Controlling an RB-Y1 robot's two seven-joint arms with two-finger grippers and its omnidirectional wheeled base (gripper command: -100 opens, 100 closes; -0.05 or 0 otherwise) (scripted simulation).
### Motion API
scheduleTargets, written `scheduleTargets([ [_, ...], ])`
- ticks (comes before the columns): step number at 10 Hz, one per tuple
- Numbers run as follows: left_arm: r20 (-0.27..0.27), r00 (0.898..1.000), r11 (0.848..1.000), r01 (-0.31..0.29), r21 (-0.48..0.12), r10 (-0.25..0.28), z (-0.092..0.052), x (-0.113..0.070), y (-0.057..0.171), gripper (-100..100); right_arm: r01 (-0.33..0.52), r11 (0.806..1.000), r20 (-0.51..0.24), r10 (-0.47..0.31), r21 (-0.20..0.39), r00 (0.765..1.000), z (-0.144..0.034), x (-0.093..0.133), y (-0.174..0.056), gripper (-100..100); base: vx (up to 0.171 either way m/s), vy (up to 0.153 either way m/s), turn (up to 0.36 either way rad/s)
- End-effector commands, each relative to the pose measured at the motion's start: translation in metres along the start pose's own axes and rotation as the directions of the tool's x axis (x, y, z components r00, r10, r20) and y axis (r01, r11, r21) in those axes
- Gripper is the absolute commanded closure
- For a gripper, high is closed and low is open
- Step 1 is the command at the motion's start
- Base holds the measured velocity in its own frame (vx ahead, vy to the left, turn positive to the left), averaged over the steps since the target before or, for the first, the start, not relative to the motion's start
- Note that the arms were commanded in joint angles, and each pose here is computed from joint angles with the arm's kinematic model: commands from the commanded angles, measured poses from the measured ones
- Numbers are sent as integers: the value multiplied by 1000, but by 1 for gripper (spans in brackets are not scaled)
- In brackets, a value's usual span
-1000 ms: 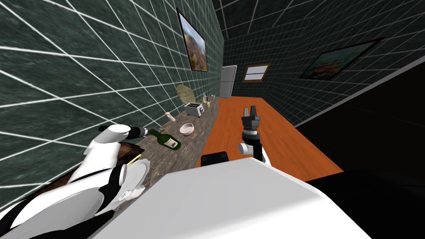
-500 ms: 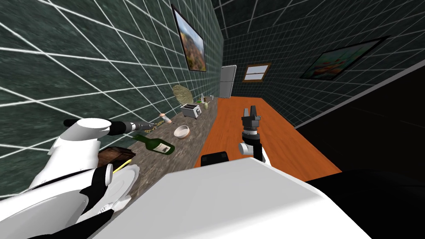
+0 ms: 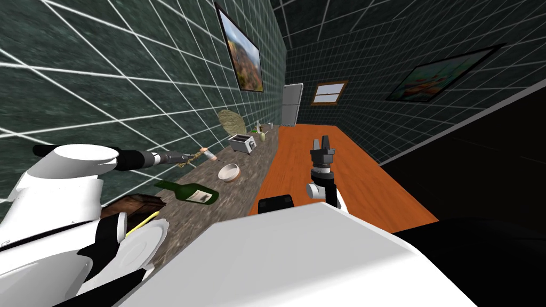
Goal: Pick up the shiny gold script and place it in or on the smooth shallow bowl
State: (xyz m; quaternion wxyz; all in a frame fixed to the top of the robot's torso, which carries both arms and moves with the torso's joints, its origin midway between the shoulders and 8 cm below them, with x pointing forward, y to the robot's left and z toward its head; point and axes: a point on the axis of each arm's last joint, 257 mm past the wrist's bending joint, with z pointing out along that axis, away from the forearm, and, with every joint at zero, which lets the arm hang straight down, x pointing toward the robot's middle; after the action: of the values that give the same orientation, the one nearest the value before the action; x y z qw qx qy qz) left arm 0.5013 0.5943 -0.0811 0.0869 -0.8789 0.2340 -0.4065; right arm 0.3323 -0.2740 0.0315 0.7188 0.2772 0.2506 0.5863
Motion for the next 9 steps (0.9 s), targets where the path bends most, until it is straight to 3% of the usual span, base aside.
scheduleTargets([
  [1, 31, 999, 999, 14, -33, -13, 0, -6, 10, 100, 0, 1000, 0, 0, 0, 1000, 0, 0, 0, 0, 29, -102, -56],
  [5, 117, 992, 991, 52, -122, -38, 13, -33, 43, 100, 0, 1000, 0, 0, 0, 1000, 0, 0, 0, 0, -14, -95, -58],
  [9, 234, 970, 966, 115, -233, -59, 28, -71, 90, 100, 0, 1000, 0, 0, 0, 1000, 0, 0, 0, 0, -29, -92, -68],
])
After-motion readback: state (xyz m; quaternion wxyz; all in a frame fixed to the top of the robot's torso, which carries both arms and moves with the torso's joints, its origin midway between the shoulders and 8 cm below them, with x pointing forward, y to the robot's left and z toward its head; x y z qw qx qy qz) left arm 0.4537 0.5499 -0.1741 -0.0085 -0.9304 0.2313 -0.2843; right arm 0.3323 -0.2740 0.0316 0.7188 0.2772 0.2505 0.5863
